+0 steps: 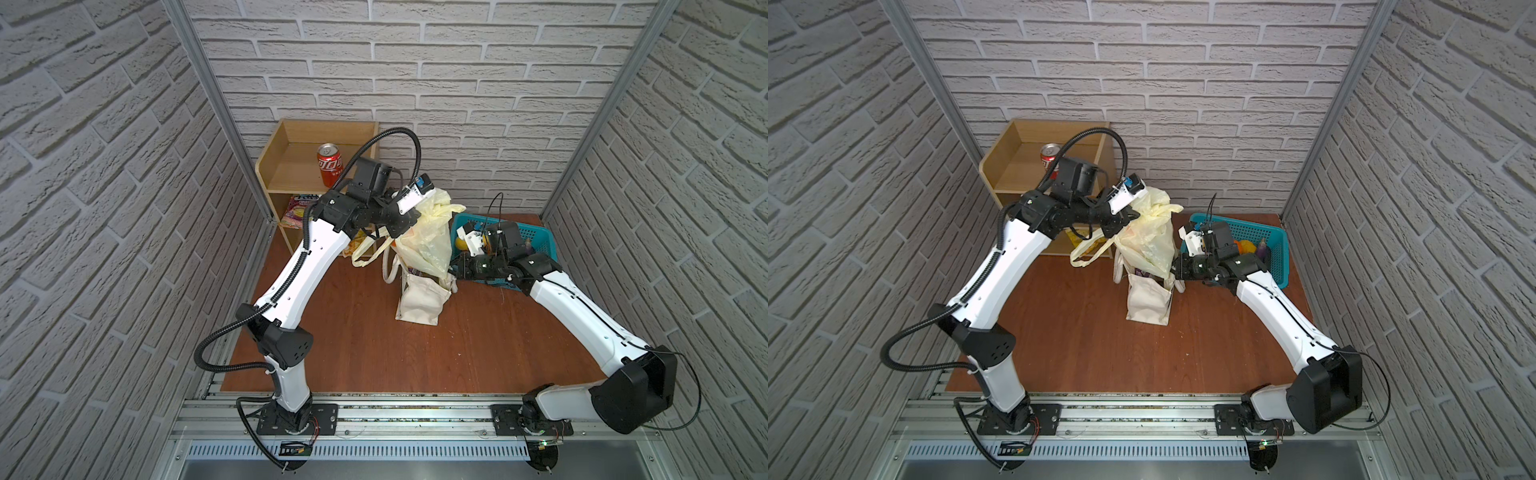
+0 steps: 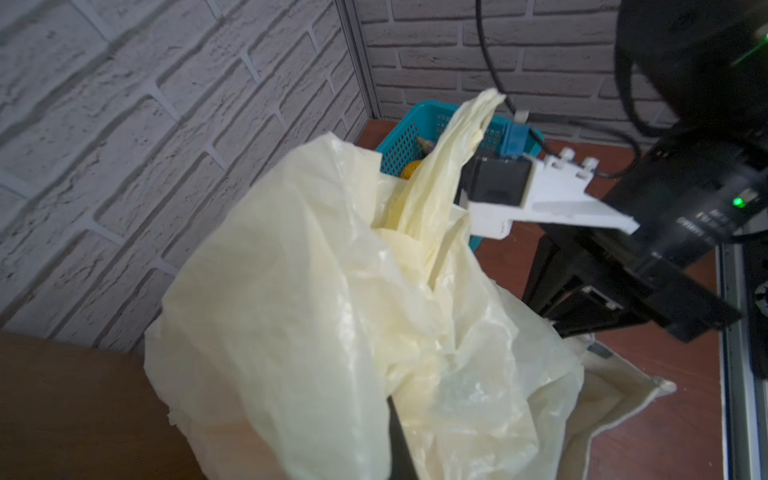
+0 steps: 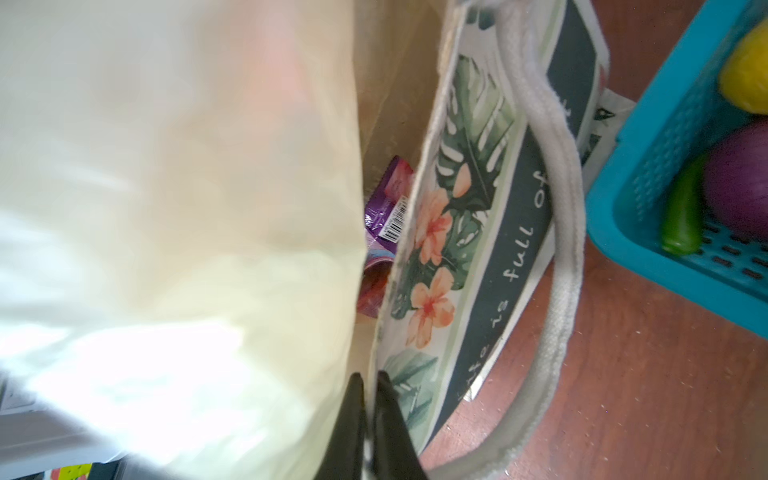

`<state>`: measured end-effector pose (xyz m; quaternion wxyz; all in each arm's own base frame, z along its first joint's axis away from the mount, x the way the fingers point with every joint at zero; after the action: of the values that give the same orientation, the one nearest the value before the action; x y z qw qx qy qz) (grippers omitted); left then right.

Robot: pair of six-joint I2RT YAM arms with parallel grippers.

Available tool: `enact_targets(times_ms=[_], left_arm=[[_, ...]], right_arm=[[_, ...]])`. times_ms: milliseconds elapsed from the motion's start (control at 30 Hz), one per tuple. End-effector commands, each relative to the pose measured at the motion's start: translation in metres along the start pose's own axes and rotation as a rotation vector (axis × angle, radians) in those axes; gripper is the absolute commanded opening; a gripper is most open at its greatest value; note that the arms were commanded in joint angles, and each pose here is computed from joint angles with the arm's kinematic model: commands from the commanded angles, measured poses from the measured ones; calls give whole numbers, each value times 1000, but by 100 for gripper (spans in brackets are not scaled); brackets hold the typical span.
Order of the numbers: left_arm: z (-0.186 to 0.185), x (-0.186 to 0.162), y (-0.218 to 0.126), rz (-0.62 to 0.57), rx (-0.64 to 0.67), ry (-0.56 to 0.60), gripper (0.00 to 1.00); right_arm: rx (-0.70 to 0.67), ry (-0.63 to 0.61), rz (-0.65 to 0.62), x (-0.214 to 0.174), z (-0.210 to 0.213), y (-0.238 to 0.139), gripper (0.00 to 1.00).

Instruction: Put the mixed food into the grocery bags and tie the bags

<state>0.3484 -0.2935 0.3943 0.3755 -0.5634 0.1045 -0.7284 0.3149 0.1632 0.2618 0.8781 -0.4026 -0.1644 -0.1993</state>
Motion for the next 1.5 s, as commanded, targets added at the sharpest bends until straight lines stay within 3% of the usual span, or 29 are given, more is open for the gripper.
enact_targets(times_ms=[0, 367, 900, 933, 1100, 1133, 1267, 1467], left_arm=[[-18, -19, 29, 113, -88, 51, 0], [-53, -68, 113, 382, -187, 47, 0], [-96, -141, 180, 632, -409, -173, 1], [-95, -140, 181, 627, -406, -186, 9], [-63, -100, 163, 476, -302, -248, 91], [-55, -88, 155, 429, -275, -263, 98], [-31, -41, 120, 218, -235, -337, 98], [-21, 4, 77, 1, -239, -404, 98]], right_arm=[[-1, 20, -99, 7, 1, -11, 5], [31, 17, -136, 3, 4, -20, 5], [70, 39, -135, -1, 8, -17, 5], [69, 40, -133, -1, 8, -17, 5], [53, 45, -132, -3, 4, -15, 5], [50, 46, -134, -4, 3, -16, 5], [42, 51, -131, -5, 1, -16, 5], [30, 55, -125, -7, -1, -15, 5]])
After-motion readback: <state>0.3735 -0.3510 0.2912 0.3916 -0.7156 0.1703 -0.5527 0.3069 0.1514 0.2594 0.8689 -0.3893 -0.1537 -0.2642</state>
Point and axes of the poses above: each gripper's point midway between its finger pads, its own y axis out along the fingers, its own z axis along the line the jaws close on, x = y × z, the point moved 4 cm from there along -y, back along the fingers, and after that the axes turned 8 degrees about y, right-handed, at the moved point
